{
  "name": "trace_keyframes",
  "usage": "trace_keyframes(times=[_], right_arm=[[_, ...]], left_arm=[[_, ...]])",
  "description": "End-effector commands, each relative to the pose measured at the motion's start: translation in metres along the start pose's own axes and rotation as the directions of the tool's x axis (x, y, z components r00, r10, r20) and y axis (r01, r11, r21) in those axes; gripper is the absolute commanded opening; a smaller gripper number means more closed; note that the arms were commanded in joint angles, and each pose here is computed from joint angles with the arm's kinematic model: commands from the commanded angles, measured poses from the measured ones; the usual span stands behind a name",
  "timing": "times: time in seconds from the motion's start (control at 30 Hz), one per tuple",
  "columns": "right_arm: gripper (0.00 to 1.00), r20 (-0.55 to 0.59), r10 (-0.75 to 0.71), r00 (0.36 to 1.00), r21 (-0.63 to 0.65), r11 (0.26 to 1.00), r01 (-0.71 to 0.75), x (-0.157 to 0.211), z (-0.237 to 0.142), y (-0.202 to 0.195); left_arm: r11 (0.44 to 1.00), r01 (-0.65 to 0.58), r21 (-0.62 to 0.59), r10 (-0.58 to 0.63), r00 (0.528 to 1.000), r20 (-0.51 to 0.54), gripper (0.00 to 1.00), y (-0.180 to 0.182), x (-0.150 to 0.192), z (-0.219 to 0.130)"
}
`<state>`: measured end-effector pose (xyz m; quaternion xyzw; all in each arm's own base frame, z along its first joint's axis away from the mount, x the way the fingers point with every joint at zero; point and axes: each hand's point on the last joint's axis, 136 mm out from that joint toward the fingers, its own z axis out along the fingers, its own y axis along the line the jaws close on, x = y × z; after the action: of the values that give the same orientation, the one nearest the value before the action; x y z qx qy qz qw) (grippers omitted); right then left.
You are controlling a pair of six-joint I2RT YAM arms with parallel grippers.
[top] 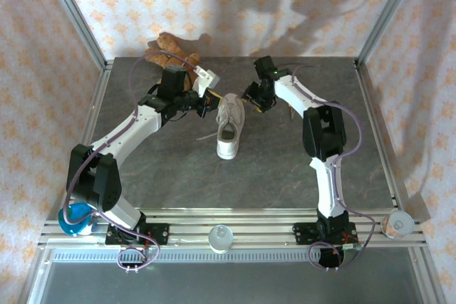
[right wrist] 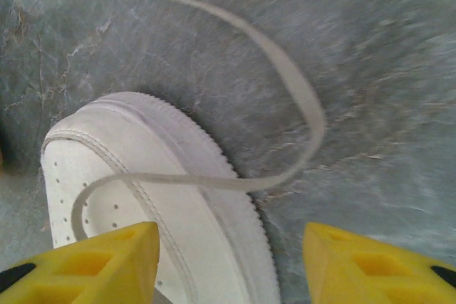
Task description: Tie the shoes
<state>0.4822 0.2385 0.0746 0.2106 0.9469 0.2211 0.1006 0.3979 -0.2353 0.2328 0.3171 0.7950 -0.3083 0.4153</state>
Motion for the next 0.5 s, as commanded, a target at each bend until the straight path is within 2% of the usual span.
trace_keyframes(times=[0.0,0.2,0.33,0.4,0.47], right_arm=[[0.55,-0.028,-0.02,0.999,-0.05,0.999,0.019,0.011,0.009,0.029],[0.55,-0.028,-0.037,0.999,-0.075,0.997,0.035,0.013,0.013,0.041],[0.5,-0.034,-0.051,0.998,-0.078,0.996,0.048,0.016,0.012,0.044],[0.44,-0.025,-0.061,0.998,-0.08,0.995,0.059,0.017,0.009,0.046],[0.33,-0.016,-0.072,0.997,-0.094,0.993,0.07,0.018,0.006,0.049]], left_arm=[[1.0,-0.016,-0.003,0.016,1.0,-0.015,0.0,0.002,-0.002,0.004],[1.0,-0.025,-0.003,0.025,0.999,-0.036,0.0,0.002,0.0,0.005],[1.0,-0.031,-0.003,0.031,0.999,-0.038,0.0,0.002,0.0,0.005],[1.0,-0.029,0.001,0.029,0.999,-0.039,0.0,0.001,0.001,0.006],[1.0,-0.029,0.002,0.029,0.999,-0.041,0.0,0.001,0.001,0.006]])
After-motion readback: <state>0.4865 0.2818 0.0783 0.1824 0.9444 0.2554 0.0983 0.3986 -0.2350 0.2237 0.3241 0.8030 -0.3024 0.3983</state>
